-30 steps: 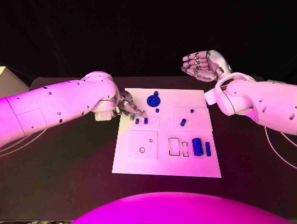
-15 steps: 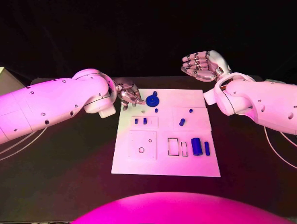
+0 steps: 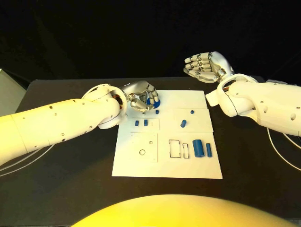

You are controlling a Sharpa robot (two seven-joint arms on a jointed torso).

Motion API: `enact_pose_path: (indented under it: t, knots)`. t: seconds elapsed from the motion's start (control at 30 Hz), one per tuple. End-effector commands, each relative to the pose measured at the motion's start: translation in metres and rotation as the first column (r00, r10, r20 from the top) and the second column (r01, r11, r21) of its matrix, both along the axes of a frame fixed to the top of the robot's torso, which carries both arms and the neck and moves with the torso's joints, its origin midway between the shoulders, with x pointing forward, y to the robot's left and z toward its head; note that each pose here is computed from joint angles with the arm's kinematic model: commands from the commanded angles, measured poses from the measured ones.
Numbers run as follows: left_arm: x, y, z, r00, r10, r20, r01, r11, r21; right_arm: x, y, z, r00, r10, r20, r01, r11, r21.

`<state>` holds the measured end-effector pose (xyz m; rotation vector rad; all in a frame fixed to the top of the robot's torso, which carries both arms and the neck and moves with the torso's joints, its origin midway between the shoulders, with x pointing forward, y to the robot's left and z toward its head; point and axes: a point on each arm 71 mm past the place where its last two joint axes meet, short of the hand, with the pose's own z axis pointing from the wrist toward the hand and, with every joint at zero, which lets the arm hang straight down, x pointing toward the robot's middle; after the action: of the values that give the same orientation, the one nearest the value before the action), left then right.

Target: Assemble the parts on the task board

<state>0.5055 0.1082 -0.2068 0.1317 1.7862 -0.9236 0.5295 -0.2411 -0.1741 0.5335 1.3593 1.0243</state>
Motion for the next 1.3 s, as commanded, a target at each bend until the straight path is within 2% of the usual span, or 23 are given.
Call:
enact_pose_path:
  t: [0.03, 0.17, 0.43, 0.7, 0.83, 1.0, 1.3]
  knots:
    - [-0.0028, -0.009, -0.0009, 0.981, -0.124, 0.147, 0.117, 0.991, 0.057, -0.001, 0.002, 0.000, 1.000, 0.019, 0.000, -0.019, 1.000, 0.001]
    - [-0.0020, -0.016, -0.0110, 0.973, -0.164, 0.161, 0.146, 0.982, 0.117, -0.001, 0.002, 0.000, 1.000, 0.020, -0.001, -0.020, 1.000, 0.002]
    - [-0.0007, -0.027, -0.0214, 0.971, -0.201, 0.130, 0.169, 0.961, 0.221, -0.001, 0.003, -0.001, 1.000, 0.022, -0.001, -0.022, 1.000, 0.003]
    - [0.0010, -0.033, -0.0233, 0.972, -0.193, 0.136, 0.152, 0.953, 0.262, -0.001, 0.004, 0.000, 1.000, 0.022, -0.002, -0.022, 1.000, 0.004]
    - [0.0013, -0.036, -0.0257, 0.975, -0.191, 0.117, 0.149, 0.943, 0.297, -0.001, 0.004, 0.000, 1.000, 0.023, -0.002, -0.023, 1.000, 0.004]
    - [0.0028, -0.037, -0.0279, 0.979, -0.177, 0.103, 0.134, 0.934, 0.330, -0.001, 0.004, 0.000, 1.000, 0.023, -0.002, -0.023, 1.000, 0.005]
    - [0.0064, -0.038, -0.0281, 0.982, -0.152, 0.114, 0.105, 0.934, 0.341, -0.001, 0.006, 0.000, 1.000, 0.026, -0.003, -0.026, 1.000, 0.005]
